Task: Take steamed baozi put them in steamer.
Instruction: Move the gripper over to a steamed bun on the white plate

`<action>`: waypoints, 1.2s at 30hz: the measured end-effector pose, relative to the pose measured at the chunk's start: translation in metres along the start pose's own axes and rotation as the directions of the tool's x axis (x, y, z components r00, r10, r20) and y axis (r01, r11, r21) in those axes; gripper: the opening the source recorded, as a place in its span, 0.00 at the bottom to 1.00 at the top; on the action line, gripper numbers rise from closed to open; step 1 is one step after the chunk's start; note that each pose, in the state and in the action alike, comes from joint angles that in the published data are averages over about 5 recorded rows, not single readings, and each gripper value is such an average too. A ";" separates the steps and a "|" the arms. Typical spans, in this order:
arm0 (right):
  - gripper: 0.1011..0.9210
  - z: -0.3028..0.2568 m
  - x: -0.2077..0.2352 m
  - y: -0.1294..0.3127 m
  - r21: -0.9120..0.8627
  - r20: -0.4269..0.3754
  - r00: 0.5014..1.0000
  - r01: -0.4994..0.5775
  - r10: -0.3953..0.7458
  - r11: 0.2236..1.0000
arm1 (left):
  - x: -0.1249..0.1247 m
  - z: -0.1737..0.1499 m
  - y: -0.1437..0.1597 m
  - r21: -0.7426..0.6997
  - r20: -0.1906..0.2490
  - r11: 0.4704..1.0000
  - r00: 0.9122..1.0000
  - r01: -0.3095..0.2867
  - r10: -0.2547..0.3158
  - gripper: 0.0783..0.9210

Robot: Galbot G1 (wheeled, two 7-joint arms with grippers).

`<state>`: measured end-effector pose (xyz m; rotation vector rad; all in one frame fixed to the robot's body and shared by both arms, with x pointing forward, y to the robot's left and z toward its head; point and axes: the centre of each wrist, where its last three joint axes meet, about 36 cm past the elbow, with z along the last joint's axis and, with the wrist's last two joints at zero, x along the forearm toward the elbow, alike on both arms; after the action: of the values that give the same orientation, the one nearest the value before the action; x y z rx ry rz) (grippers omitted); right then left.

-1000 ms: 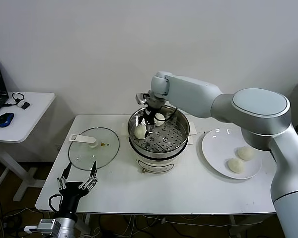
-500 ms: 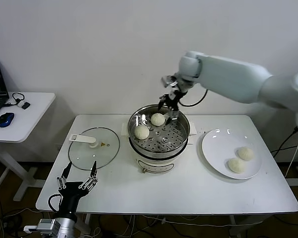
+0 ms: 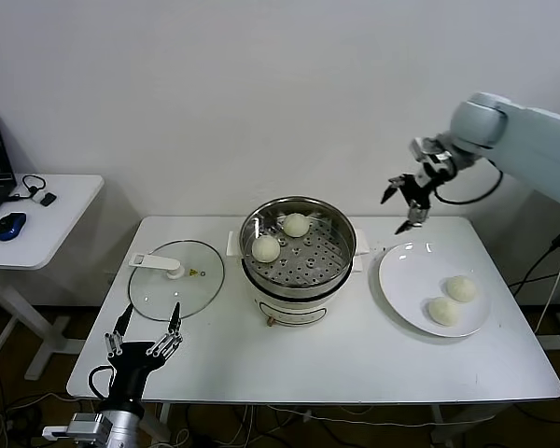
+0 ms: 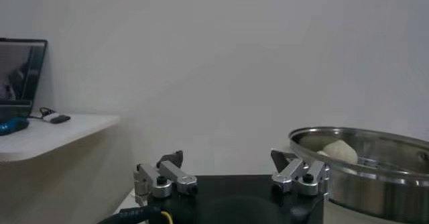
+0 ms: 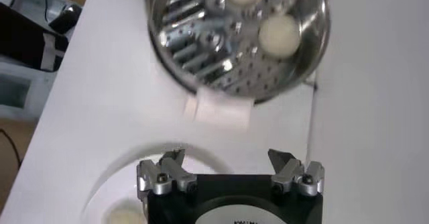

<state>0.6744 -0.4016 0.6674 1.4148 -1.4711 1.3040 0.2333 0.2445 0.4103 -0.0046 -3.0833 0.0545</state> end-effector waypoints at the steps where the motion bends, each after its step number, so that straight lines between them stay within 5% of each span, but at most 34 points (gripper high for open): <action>1: 0.88 0.009 -0.003 0.006 -0.010 -0.002 1.000 0.003 -0.003 1.000 | 0.000 0.000 0.000 0.000 0.000 1.000 1.000 0.000 0.000 0.88; 15: 0.88 0.096 -0.060 0.076 -0.083 -0.070 0.994 0.073 -0.079 0.994 | 0.006 0.003 -0.001 0.004 -0.015 1.000 1.000 0.003 -0.002 0.88; 36: 0.88 0.119 -0.144 0.098 -0.069 -0.167 0.970 0.168 -0.178 0.983 | 0.007 0.007 0.000 0.008 -0.029 1.000 1.000 0.006 -0.005 0.88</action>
<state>0.6184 -0.4875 0.4829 1.3277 -1.2314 1.2347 0.2258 0.2442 0.4037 0.0034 -3.0541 0.0664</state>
